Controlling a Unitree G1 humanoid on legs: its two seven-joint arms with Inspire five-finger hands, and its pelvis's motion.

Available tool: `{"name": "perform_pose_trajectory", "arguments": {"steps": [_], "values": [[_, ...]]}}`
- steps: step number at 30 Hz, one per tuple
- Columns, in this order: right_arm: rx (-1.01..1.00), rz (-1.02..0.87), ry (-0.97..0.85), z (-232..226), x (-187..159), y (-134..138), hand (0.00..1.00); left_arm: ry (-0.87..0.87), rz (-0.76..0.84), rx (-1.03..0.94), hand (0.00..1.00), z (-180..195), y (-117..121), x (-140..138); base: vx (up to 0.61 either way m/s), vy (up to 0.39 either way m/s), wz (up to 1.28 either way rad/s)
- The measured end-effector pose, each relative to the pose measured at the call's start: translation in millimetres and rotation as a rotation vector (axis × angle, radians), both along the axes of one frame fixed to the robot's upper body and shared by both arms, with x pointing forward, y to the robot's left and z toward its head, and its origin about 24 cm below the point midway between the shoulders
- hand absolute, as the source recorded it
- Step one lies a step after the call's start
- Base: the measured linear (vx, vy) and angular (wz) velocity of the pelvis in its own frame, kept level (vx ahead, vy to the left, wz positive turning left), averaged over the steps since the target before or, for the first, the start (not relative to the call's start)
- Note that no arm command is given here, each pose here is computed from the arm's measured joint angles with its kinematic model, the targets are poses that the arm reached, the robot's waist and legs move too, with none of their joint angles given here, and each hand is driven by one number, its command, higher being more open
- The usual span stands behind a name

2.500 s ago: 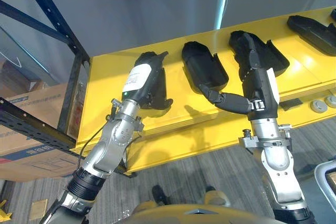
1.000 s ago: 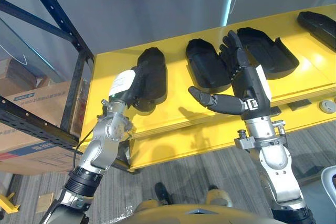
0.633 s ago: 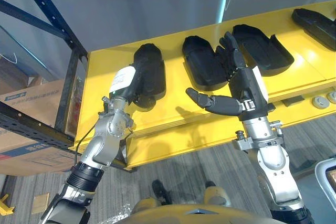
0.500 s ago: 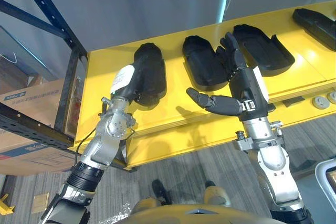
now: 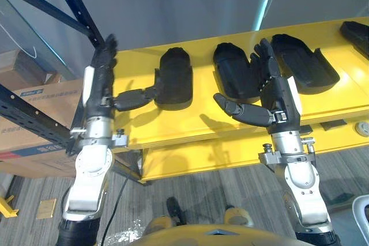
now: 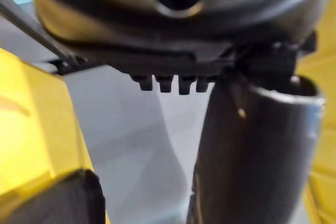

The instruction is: Walk over and take three plastic housings, then place them on the shelf

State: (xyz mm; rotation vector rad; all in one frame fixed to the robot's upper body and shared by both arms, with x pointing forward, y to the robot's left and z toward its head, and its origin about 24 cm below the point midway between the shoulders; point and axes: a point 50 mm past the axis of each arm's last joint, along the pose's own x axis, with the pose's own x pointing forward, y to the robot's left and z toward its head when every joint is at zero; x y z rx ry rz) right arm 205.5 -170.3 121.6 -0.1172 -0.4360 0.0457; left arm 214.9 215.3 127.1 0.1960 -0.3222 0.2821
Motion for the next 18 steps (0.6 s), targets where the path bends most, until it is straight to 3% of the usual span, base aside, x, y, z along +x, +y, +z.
{"name": "perform_pose_trajectory", "arguments": {"steps": [8,18], "values": [[0.012,-0.062,0.024,-5.6,1.4,-8.4,1.00,0.152,0.069,-0.093,1.00,-37.5,9.3,-6.9,0.03,-0.003,0.08],[0.015,-0.101,0.057,-13.7,3.7,-14.1,1.00,0.292,-0.227,-0.351,1.00,-70.2,-21.6,1.0,0.01,0.004,-0.03]]}}
